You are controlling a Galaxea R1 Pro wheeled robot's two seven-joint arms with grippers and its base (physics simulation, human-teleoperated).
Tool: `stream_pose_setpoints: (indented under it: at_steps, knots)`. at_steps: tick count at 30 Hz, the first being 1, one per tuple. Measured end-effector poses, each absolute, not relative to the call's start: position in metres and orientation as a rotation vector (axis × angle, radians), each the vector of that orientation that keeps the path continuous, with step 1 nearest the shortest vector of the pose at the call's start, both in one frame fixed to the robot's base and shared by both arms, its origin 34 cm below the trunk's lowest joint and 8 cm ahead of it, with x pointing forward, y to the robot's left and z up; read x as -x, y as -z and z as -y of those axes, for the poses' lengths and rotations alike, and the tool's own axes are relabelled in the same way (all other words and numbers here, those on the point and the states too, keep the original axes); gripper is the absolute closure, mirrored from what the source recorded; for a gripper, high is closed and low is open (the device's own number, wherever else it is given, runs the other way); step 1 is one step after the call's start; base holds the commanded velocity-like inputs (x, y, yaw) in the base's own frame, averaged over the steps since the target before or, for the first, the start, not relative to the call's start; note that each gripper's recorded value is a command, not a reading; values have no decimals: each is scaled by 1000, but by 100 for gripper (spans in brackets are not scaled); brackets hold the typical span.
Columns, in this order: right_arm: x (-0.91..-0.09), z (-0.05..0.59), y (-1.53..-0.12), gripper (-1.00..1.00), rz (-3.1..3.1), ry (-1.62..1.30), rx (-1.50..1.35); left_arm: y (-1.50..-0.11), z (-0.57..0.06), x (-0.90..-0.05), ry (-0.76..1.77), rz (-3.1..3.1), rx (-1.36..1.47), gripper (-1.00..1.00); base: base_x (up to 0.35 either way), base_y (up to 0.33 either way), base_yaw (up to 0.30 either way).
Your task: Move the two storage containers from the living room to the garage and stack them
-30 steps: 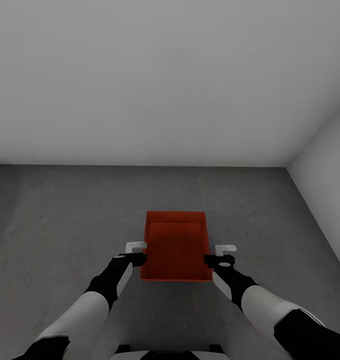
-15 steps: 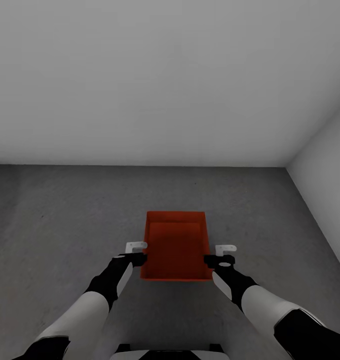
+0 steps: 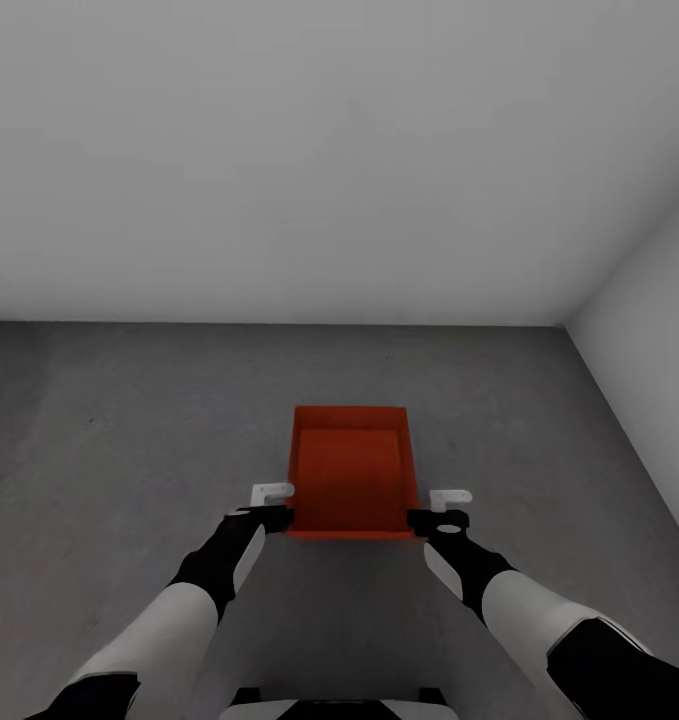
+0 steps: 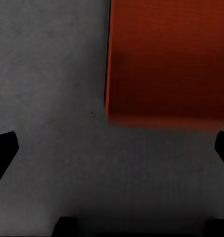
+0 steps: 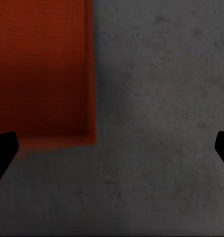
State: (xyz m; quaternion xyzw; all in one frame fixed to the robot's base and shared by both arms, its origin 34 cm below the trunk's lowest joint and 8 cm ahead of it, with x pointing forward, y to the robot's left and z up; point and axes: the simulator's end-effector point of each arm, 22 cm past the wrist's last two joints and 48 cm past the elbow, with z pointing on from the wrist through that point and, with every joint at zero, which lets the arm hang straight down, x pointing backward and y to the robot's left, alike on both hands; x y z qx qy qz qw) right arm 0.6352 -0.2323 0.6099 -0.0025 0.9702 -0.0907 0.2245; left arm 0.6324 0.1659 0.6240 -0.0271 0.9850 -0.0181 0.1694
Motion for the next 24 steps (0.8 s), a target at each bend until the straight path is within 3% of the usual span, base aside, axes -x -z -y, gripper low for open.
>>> stream_pose_setpoints:
  at_steps: [8,24]
  knots:
    - [-635,231,-610,-100,-2677,249,7,-624,-167,-632,50,-2799,77,-100,-234,0,0]
    - [-641,229,-618,-100,-2661,245,2,-632,-167,-638,50,-2784,76,-100,-15,0,0]
